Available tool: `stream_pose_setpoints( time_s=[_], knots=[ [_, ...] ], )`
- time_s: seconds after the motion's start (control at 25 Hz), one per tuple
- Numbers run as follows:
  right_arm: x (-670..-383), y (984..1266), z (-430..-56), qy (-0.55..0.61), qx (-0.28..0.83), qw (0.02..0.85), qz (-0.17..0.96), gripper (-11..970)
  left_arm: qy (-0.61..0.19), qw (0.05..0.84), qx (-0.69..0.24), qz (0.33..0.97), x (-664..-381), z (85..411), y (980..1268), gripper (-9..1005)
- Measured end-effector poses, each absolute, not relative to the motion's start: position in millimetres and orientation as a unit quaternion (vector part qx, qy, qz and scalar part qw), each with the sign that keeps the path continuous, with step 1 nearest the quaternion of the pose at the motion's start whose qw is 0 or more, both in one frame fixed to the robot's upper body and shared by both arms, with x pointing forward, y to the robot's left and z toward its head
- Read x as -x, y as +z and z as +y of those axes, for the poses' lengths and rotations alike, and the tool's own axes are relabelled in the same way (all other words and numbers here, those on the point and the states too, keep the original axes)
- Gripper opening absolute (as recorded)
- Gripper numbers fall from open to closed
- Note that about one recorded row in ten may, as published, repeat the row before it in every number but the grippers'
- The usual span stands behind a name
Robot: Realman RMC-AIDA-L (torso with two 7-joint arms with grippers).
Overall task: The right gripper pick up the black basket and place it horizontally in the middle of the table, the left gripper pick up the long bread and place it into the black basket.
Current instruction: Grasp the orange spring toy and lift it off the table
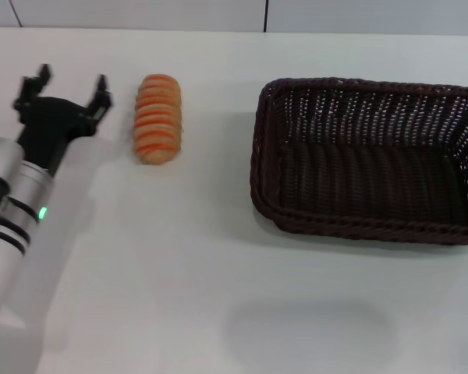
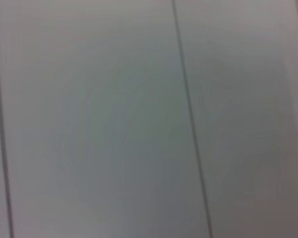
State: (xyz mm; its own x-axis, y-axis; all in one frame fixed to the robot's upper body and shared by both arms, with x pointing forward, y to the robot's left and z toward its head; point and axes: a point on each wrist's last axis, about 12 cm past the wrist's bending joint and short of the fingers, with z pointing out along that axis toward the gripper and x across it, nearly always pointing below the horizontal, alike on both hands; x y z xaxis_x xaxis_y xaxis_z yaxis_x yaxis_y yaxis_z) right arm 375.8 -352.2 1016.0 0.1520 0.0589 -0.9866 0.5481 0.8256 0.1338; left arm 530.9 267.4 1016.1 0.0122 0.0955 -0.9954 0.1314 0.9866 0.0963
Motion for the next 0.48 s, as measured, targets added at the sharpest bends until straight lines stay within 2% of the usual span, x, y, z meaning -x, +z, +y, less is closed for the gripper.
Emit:
stream_pose_setpoints(
  time_s=[0.16,0.48],
  knots=[
    [-373.7,1012.4,-356.2,-0.179,-0.249,0.712,0.632,840,-0.046,0.697,-0.142,0.701,-531.7,245.1,1014.7,863],
    [-375.5,1011.8,-358.1,-0.182,-0.243,0.713,0.633,840,-0.066,0.658,-0.185,0.727,-541.4,224.9,1008.9,862]
  ],
)
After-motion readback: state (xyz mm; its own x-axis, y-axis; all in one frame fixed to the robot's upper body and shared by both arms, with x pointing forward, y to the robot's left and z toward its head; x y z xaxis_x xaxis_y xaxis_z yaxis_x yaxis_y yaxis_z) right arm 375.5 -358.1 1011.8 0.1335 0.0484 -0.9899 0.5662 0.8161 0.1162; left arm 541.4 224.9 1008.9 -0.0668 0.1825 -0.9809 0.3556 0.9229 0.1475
